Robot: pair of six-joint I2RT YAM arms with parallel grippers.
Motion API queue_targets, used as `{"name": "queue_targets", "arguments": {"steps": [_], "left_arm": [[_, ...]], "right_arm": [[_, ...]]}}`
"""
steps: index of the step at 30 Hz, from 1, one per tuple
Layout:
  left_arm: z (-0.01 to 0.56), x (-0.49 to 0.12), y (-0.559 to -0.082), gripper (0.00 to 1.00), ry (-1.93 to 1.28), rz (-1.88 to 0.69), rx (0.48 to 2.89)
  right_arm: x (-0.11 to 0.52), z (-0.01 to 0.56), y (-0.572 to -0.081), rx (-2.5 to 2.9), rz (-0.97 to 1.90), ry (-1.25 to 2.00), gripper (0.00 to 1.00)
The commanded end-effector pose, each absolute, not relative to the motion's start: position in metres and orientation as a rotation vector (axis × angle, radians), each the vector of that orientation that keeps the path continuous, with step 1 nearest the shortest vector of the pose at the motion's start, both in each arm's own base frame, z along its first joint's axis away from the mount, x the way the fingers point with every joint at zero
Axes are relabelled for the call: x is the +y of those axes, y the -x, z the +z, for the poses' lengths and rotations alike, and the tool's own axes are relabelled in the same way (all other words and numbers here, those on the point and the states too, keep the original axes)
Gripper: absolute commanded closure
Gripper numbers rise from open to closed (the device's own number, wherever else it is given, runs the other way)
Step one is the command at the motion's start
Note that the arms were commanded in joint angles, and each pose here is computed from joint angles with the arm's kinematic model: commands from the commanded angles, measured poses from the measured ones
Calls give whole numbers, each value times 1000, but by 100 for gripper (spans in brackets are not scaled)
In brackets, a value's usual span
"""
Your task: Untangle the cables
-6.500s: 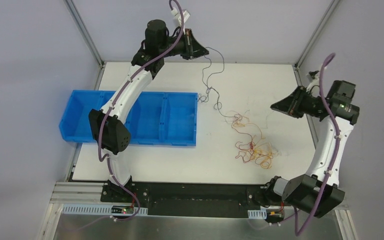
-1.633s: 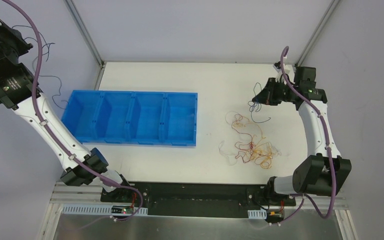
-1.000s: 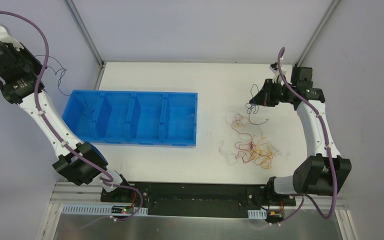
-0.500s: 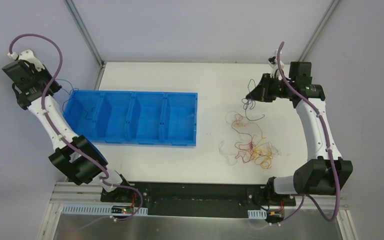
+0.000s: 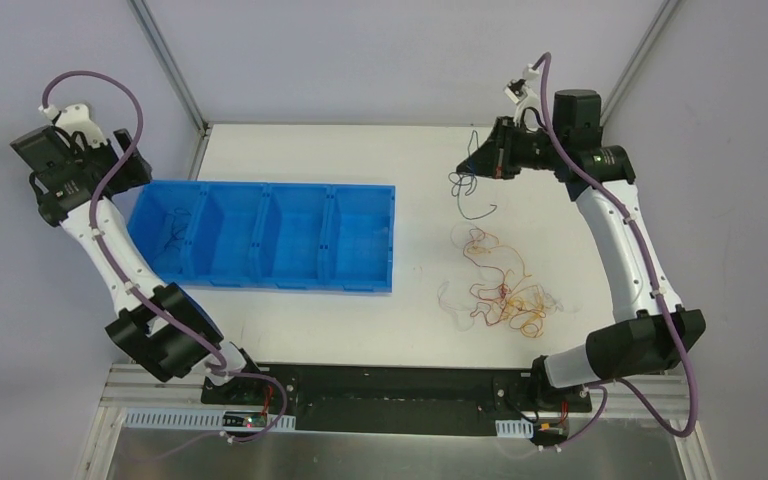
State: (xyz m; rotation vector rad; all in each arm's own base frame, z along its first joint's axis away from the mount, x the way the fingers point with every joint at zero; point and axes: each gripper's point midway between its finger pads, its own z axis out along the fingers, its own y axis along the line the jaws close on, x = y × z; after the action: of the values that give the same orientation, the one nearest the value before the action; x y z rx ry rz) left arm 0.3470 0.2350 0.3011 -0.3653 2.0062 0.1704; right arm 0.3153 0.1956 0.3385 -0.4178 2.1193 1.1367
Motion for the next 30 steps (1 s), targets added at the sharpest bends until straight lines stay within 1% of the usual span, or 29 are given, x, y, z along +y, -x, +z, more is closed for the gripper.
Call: {"name": "queue_targets", "arguments": {"steps": [1,2,4,6,7,9,12,15,20,24,27,30], "left_arm": [[376,110,-341,23,-23,-316,1816],[385,74,-336,23,-119,-453,1783],[396,5,-322,21,-300,-629,1739],[400,-61,-304,15,-484,-749,1690],[410,-99,-292,13,-586,-805,1618],[418,-139,-283,10,-622,-889,1536],[424,-188,-271,11,-682,-1063,1513],[434,-224,-261,11,-750,-1167,1489],[437,-271,-257,11,-731,-1273,1508],[436,-293,-261,10,-659,-1333,1534],[438,-305,-264,6,-633,-1355,1543],[440,-312,-264,5,-638,-1371,1537]], "right_arm": [[229,401,-304,1965,1334,450,100],[236,409,-301,1945,1372,459,100],[249,421,-295,1919,1433,481,100],[260,425,-288,1911,1468,522,100],[264,424,-284,1913,1480,541,100],[270,420,-278,1925,1501,566,100],[278,412,-267,1942,1534,602,100],[289,401,-252,1965,1555,657,100],[300,371,-242,2032,1457,703,100],[309,362,-244,2047,1418,710,100],[316,354,-240,2060,1401,737,100],[321,347,-235,2076,1406,759,100]]}}
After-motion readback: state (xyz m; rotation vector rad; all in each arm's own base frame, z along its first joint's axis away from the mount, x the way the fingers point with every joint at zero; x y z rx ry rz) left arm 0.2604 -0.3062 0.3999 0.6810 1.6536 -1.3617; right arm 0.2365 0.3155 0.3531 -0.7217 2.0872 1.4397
